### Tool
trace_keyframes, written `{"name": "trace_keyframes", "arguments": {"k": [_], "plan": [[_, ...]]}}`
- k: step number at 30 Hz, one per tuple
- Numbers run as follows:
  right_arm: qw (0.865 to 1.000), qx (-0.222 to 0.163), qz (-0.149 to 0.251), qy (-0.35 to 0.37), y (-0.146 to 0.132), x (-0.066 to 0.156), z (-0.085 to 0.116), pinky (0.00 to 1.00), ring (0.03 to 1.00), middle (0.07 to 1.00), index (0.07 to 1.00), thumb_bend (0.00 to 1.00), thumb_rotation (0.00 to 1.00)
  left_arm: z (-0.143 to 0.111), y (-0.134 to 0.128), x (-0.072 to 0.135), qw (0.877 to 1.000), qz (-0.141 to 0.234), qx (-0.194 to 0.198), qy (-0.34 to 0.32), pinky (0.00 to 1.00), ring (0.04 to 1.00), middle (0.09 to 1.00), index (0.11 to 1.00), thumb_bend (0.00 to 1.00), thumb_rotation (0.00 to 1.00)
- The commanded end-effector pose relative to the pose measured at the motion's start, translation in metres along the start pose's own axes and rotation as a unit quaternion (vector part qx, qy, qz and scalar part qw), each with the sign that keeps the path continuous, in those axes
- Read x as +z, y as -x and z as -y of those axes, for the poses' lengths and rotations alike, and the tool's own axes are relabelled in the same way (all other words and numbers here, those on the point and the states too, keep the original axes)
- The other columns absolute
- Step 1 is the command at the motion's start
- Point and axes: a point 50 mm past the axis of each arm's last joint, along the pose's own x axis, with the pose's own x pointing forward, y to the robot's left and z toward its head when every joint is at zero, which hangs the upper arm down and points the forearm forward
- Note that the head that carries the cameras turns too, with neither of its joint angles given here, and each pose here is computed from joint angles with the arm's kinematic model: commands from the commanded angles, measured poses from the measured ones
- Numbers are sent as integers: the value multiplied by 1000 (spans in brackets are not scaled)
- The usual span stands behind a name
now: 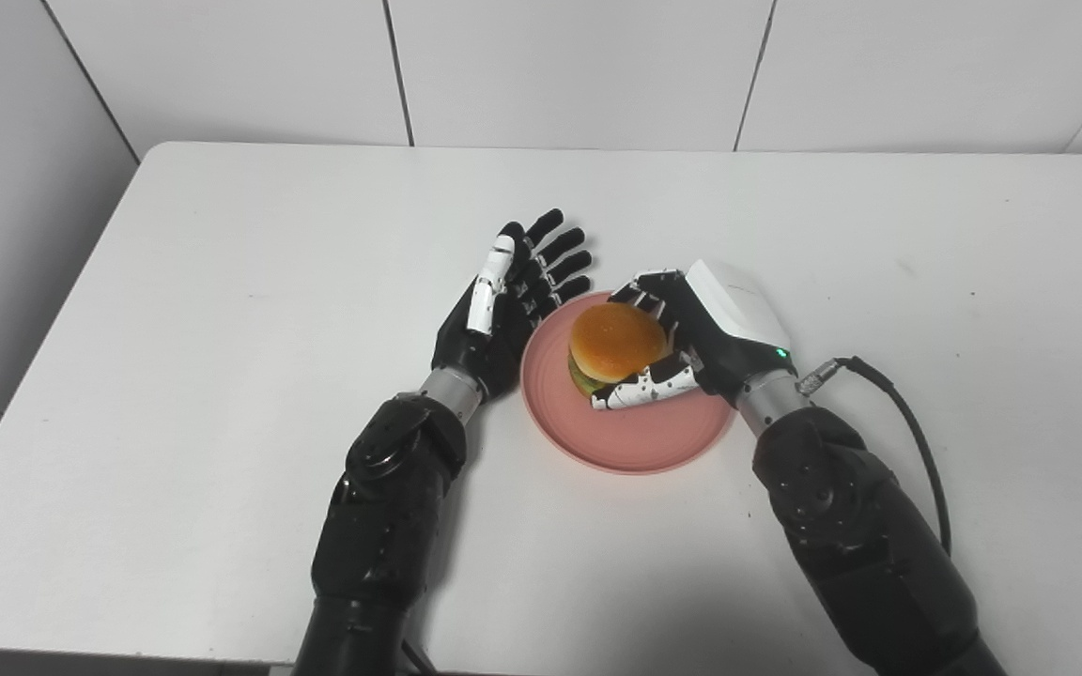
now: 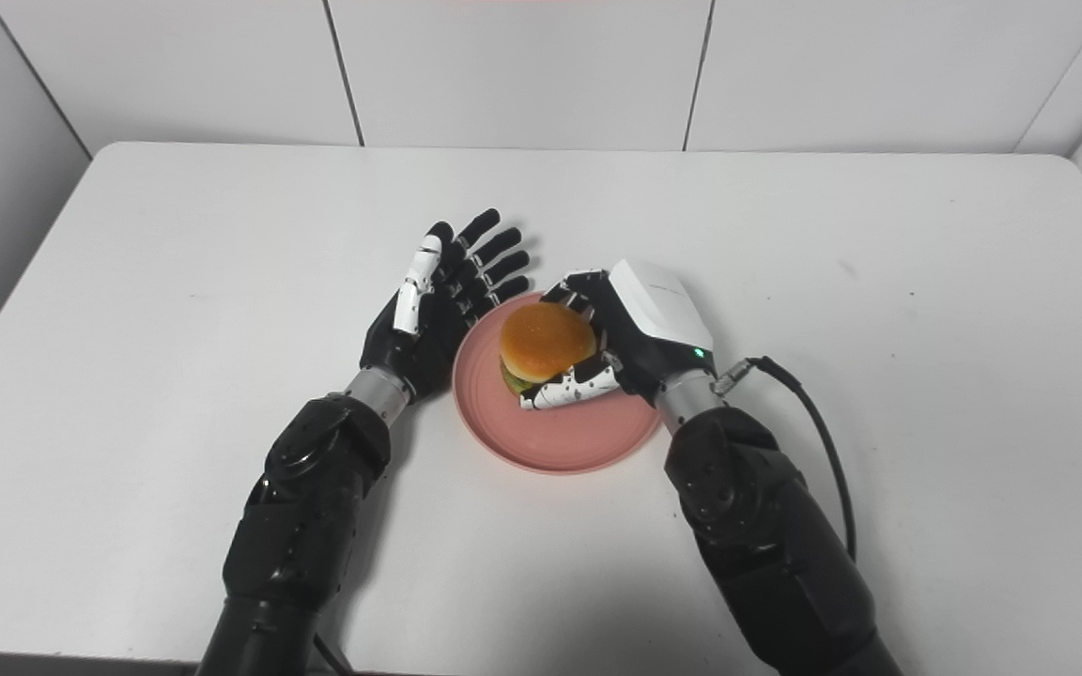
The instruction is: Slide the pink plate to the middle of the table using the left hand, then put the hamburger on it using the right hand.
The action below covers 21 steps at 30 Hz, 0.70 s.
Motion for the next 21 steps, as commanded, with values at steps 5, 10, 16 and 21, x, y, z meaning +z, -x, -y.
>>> {"name": "trace_keyframes", "arguments": {"k": [5, 10, 16, 21], "plan": [[999, -24, 38, 12, -2, 9, 8, 284, 363, 434, 485, 501, 136, -15, 13, -26, 997, -69, 27, 12, 881, 886, 894, 907, 392, 1000], [999, -23, 45, 17, -3, 6, 4, 294, 364, 426, 484, 503, 136, -16, 13, -26, 997, -68, 27, 12, 882, 892, 899, 910, 389, 1000], [999, -23, 40, 27, -4, 6, 1, 248, 322, 396, 483, 506, 136, -17, 13, -26, 997, -69, 28, 8, 881, 889, 894, 908, 395, 1000], [998, -7, 30, 54, -3, 9, 3, 393, 491, 565, 582, 626, 269, -18, 13, -26, 997, -71, 29, 9, 890, 905, 902, 911, 396, 1000]]}}
